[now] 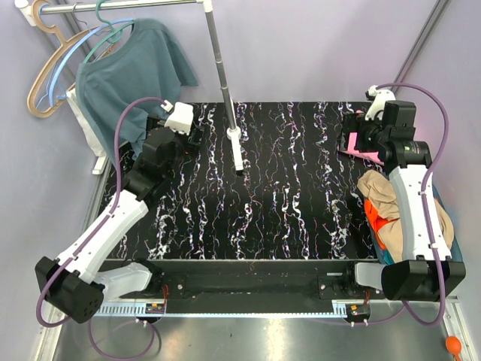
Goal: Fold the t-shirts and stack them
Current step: Neatly place the folded tshirt to the corner, then reset both grippers
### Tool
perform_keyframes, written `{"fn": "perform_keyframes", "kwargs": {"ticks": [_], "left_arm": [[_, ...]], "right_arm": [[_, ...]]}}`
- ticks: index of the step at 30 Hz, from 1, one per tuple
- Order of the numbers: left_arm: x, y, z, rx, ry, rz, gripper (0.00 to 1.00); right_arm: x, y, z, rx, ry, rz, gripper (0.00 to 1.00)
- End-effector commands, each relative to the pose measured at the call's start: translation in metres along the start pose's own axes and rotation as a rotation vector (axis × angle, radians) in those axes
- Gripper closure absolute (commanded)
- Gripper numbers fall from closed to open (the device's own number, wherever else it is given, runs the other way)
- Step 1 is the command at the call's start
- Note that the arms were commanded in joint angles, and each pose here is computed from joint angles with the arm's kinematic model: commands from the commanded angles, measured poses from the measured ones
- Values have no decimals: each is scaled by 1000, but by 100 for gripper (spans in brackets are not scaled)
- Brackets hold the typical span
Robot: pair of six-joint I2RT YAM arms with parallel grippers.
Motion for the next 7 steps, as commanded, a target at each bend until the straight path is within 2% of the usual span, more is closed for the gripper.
{"fn": "perform_keyframes", "kwargs": {"ticks": [1, 7], "left_arm": [[3, 9, -8, 47, -44, -56, 1], [0, 4, -2, 38, -37, -43, 1]], "right_arm": [[5, 3, -4, -9, -40, -24, 0], [3, 2, -1, -7, -33, -23, 0]]}}
Point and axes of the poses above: each gripper's point midway between its finger pads, its own x axis back along the fingers, its own y axis along the line the jaws close on, z = x × y, the point moved 10 cm from there along x, back along the fingers, and after that the axes turned 10 degrees about -x, right-handed, at the moved point
